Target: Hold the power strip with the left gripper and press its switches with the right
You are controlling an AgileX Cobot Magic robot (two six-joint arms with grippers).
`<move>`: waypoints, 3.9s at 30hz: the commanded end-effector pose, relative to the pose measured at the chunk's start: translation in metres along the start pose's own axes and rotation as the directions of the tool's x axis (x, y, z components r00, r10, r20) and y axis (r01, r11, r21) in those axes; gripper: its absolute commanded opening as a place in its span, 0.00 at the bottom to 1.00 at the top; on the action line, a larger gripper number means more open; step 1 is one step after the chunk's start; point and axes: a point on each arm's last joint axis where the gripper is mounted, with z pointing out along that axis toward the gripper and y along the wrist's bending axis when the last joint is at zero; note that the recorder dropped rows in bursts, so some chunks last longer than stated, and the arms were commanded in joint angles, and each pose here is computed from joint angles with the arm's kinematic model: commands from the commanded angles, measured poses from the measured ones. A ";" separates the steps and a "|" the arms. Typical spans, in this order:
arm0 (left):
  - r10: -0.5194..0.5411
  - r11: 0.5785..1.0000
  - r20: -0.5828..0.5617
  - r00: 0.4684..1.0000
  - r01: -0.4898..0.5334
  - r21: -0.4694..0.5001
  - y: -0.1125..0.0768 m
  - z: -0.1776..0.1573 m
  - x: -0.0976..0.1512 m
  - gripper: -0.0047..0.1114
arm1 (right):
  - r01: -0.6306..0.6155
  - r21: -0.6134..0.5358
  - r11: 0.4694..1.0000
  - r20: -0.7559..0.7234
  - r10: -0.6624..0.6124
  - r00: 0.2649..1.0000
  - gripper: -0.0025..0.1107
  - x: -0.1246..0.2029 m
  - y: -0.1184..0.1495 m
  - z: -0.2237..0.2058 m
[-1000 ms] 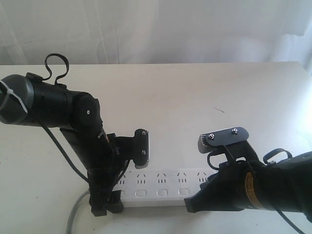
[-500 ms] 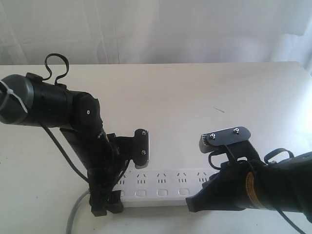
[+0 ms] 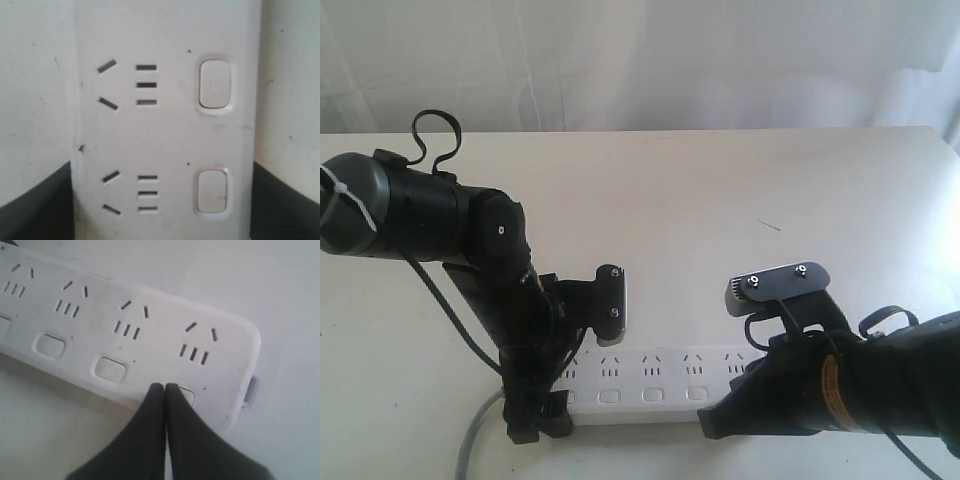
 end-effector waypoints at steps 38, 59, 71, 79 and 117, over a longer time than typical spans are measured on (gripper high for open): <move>-0.025 0.978 -0.104 0.994 0.046 0.205 -0.021 0.021 0.014 0.04 | 0.058 0.019 0.998 0.038 -0.058 0.998 0.02 -0.004 -0.001 -0.007; -0.077 0.988 -0.135 0.988 0.094 0.119 -0.014 0.022 0.016 0.94 | 0.053 -0.023 0.998 0.461 -0.037 0.887 0.02 -0.017 0.006 -0.108; -0.069 0.990 -0.131 0.989 0.084 0.113 -0.013 0.022 0.016 0.52 | 0.040 -0.053 0.998 0.276 -0.024 0.961 0.02 0.018 0.002 -0.075; -0.039 0.989 -0.142 0.989 0.059 0.138 -0.015 0.022 0.017 0.04 | 0.021 -0.006 1.000 0.245 -0.019 0.969 0.02 0.019 -0.003 -0.068; -0.015 0.986 -0.151 0.988 0.040 0.163 -0.017 0.021 0.018 0.04 | -0.030 0.045 0.999 -0.007 0.030 1.000 0.02 0.002 -0.004 0.002</move>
